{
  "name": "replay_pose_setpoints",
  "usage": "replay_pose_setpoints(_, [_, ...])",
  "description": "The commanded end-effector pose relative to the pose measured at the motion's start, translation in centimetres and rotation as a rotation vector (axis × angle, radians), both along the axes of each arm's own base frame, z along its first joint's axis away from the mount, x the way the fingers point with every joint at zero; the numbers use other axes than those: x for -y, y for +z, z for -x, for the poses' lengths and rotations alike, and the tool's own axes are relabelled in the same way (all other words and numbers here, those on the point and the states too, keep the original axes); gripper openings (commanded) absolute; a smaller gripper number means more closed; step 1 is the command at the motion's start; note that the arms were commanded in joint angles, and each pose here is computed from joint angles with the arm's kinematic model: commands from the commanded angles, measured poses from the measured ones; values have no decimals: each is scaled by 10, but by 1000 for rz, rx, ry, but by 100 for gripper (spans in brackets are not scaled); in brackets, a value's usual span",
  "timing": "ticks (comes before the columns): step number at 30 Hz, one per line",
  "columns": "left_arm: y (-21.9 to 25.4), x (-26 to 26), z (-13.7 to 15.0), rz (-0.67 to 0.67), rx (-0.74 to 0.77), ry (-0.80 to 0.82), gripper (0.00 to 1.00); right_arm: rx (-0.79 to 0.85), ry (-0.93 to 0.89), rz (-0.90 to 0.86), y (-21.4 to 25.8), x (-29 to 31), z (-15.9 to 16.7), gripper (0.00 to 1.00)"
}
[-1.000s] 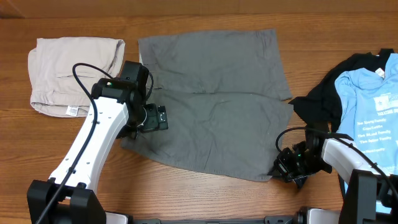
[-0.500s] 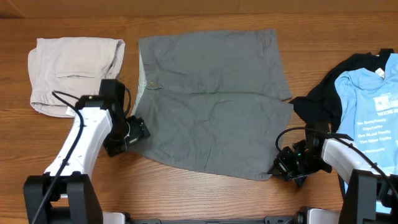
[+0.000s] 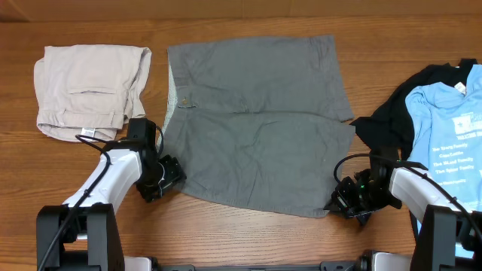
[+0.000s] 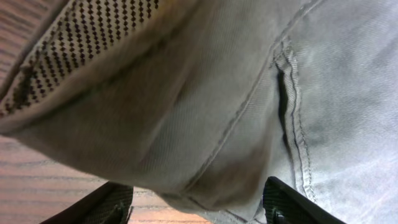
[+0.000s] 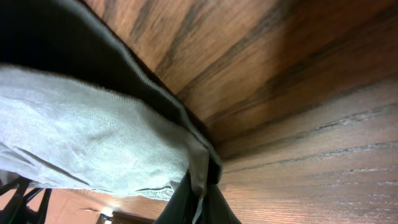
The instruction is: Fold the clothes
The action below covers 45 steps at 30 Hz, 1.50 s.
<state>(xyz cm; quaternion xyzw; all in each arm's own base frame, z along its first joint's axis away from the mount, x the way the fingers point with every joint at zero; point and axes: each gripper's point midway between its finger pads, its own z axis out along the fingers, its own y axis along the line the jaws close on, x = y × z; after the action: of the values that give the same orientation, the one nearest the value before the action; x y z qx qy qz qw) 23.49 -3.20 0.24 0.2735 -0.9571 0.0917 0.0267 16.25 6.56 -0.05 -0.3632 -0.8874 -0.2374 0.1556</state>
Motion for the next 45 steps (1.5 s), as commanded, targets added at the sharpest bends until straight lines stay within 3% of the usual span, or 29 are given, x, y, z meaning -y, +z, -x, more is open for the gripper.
replay_pose_setpoints(1, [-1,-2,-5,8,22,23,60,23,-7,6,1,2,-4,4])
replay_pose_setpoints(3, [1,-5,-9,8,33,37,70,23,-7,6,1,2,-4,4])
replay_pose_setpoints(5, [3,-9,-13,11,42,57,72,23,-7,6,1,2,-4,4])
replay_pose_setpoints(11, [3,-18,-6,11,15,91,58,24,-7,6,1,2,-4,4])
replay_pose_setpoints(15, [3,-18,-5,7,13,81,31,31,-7,7,1,2,-6,4])
replay_pose_setpoints(17, [3,-18,-6,8,15,72,8,29,-7,7,1,2,-5,4])
replay_pose_setpoints(18, [3,-18,-6,9,17,63,4,29,-8,7,1,2,-5,4])
replay_pose_setpoints(27, [16,-1,-9,109,45,-77,4,30,48,-3,35,5,-20,4])
replay_pose_setpoints(35, [80,-2,-33,114,65,-159,5,126,96,5,86,10,-54,4])
replay_pose_setpoints(45, [160,15,-79,96,241,-232,4,549,114,107,226,26,-145,4])
